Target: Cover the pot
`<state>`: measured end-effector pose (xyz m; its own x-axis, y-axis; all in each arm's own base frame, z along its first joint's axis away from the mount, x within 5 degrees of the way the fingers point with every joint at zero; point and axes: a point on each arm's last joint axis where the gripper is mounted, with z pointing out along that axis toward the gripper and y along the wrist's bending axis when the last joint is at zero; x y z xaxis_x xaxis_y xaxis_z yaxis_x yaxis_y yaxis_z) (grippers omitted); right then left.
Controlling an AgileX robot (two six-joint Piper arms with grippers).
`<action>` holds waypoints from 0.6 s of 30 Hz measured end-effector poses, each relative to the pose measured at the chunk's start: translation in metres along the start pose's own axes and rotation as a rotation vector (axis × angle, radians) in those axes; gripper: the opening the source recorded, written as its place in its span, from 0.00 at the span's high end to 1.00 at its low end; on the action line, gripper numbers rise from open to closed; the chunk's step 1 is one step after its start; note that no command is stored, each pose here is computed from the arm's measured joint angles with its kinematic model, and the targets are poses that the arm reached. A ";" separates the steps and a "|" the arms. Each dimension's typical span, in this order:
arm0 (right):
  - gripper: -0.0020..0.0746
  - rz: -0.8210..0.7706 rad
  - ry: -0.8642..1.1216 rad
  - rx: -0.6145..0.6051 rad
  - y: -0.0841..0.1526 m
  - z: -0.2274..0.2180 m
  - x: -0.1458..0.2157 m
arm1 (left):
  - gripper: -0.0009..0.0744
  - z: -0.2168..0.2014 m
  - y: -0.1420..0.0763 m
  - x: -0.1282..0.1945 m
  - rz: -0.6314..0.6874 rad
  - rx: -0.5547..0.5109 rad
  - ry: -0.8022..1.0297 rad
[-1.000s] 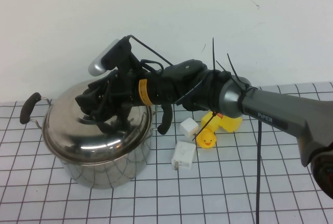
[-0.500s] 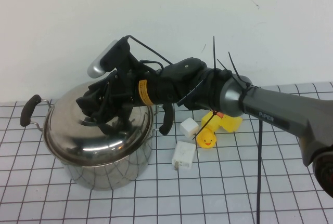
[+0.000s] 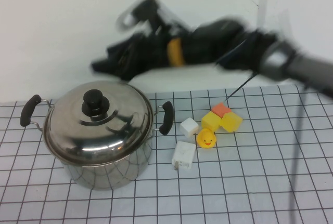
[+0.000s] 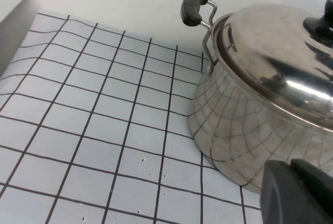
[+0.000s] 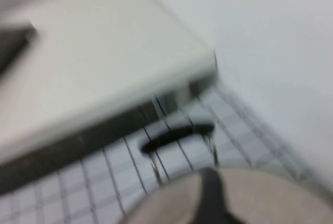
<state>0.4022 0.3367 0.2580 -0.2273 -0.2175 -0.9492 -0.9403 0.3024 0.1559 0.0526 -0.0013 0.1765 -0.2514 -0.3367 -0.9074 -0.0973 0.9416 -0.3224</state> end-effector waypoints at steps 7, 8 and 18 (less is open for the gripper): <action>0.88 -0.158 -0.108 -0.227 0.027 -0.105 -0.085 | 0.99 0.000 0.000 0.000 -0.004 0.000 0.000; 0.91 -0.201 -0.117 -0.242 0.039 -0.121 -0.098 | 0.99 0.000 0.000 0.000 -0.004 0.000 0.000; 0.96 -0.328 -0.235 0.015 0.124 -0.254 -0.140 | 0.99 0.000 0.000 0.000 -0.004 0.000 0.000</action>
<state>0.2530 0.1686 0.4798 0.1501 -0.0869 -0.9848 -0.9491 0.2664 -0.1681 0.0526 -0.0013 0.1765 -0.2510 -0.3406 -0.9061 -0.0983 0.9402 -0.3262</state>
